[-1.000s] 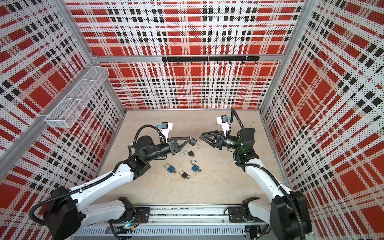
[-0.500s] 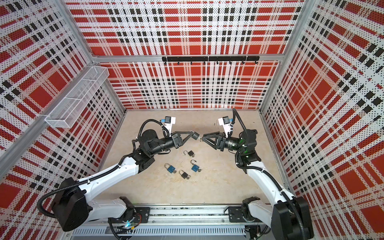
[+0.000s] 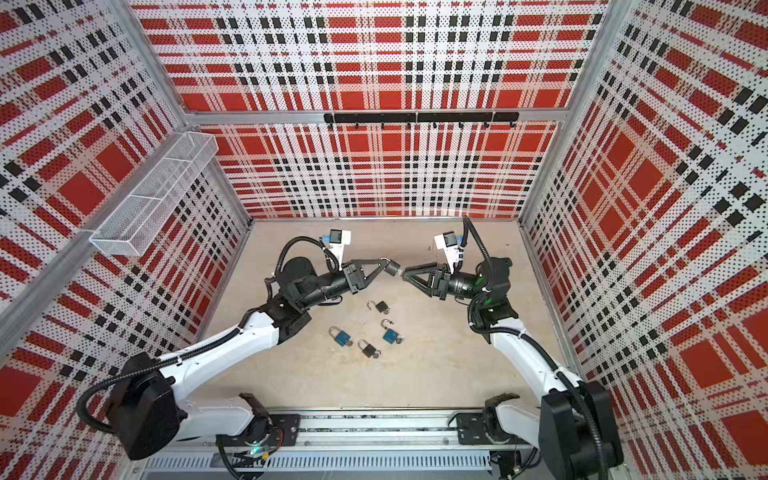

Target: Lock with the key

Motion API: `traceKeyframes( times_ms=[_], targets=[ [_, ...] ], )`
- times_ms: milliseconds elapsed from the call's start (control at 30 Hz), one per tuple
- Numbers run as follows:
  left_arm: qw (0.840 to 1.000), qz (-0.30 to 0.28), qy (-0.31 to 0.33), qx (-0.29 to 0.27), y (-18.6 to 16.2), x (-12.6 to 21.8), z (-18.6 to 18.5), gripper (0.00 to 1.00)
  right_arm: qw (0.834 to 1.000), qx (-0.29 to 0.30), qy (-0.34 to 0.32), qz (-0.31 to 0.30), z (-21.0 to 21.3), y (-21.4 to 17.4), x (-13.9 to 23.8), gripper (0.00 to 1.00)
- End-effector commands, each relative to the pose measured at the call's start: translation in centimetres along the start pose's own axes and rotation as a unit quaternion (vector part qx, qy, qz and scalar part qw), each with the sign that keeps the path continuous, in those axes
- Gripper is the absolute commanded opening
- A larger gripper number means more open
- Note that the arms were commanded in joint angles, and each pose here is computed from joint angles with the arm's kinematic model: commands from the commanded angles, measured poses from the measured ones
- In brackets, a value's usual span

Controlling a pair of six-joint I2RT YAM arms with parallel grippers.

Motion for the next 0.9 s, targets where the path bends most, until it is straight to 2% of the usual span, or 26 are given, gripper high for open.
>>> traceKeyframes(
  times_ms=[0, 233, 500, 867],
  targets=[
    [0.999, -0.025, -0.042, -0.013, 1.6, -0.1, -1.9, 0.0, 1.0, 0.017, 0.008, -0.007, 0.1, 0.3, -0.2, 0.46],
    [0.999, -0.025, -0.043, -0.012, 1.4, -0.3, -2.1, 0.0, 0.999, 0.021, 0.028, 0.006, 0.3, 0.8, -1.2, 0.31],
    [0.999, -0.023, -0.042, -0.009, 1.2, -0.7, -1.8, 0.0, 0.999, 0.024, 0.032, 0.008, 0.4, 0.8, -1.5, 0.0],
    [0.998, -0.062, -0.029, -0.015, 3.1, 1.5, -1.4, 0.0, 1.0, 0.007, 0.028, 0.0, -0.1, 0.0, -0.7, 0.0]
  ],
)
Point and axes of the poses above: each gripper's point midway between its finger pads, its own x axis back along the fingers, its own z axis along the line the jaws close on, y = z × x, the point moved 10 cm from there along x, back along the fingers, and after that the axes turned 8 degrees about -x, right-handed, at the moved point
